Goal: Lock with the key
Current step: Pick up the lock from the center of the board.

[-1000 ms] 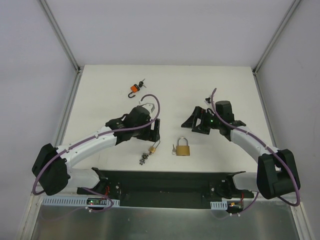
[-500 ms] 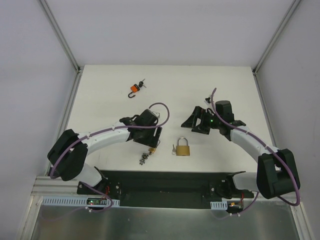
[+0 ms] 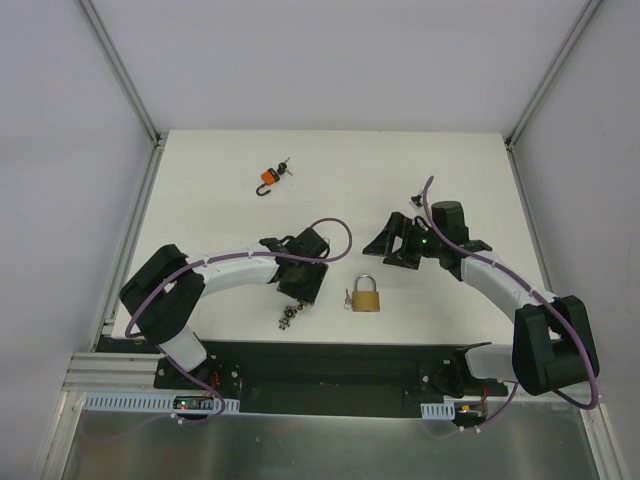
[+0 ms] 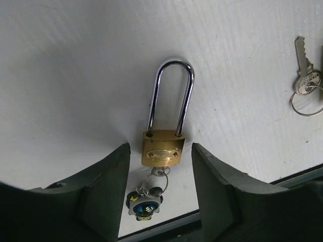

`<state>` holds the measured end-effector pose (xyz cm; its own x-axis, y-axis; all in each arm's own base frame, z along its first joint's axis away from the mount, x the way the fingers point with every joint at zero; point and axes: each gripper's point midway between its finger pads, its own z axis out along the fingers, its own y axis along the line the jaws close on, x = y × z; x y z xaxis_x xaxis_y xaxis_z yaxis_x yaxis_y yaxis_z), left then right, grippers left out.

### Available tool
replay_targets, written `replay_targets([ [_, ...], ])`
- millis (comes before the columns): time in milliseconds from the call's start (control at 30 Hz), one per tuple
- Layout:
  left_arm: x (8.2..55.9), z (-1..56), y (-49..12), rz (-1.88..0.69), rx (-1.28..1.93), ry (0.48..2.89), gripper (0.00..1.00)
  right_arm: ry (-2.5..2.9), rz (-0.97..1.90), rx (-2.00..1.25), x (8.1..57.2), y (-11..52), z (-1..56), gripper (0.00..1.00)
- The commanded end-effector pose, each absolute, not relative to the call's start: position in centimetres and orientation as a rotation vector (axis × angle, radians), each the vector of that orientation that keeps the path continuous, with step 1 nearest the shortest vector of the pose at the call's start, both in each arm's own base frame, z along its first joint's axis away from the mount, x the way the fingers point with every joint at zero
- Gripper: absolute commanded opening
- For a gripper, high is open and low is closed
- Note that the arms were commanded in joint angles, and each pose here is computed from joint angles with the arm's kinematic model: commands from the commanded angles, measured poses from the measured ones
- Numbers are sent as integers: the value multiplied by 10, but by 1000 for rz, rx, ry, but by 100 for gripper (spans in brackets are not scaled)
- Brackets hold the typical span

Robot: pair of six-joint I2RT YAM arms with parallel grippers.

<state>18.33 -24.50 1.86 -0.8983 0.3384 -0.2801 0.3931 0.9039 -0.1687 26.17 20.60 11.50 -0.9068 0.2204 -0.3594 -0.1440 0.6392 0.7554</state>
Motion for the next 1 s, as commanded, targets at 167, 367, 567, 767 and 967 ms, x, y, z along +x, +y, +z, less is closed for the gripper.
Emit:
replay_targets([
  [167,186,5,-249,-239,558,2824,27,2408,1216,55,267,208,126,97],
  [367,187,11,-249,-246,555,2802,6,2397,1222,52,267,208,130,97],
  [567,198,37,-256,-292,563,2721,0,2382,1245,36,269,211,137,97],
  [767,213,85,-266,-360,566,2590,0,2327,1304,-47,277,220,161,97],
  [967,219,152,-281,-504,601,2402,0,2266,1392,-130,279,230,192,97],
])
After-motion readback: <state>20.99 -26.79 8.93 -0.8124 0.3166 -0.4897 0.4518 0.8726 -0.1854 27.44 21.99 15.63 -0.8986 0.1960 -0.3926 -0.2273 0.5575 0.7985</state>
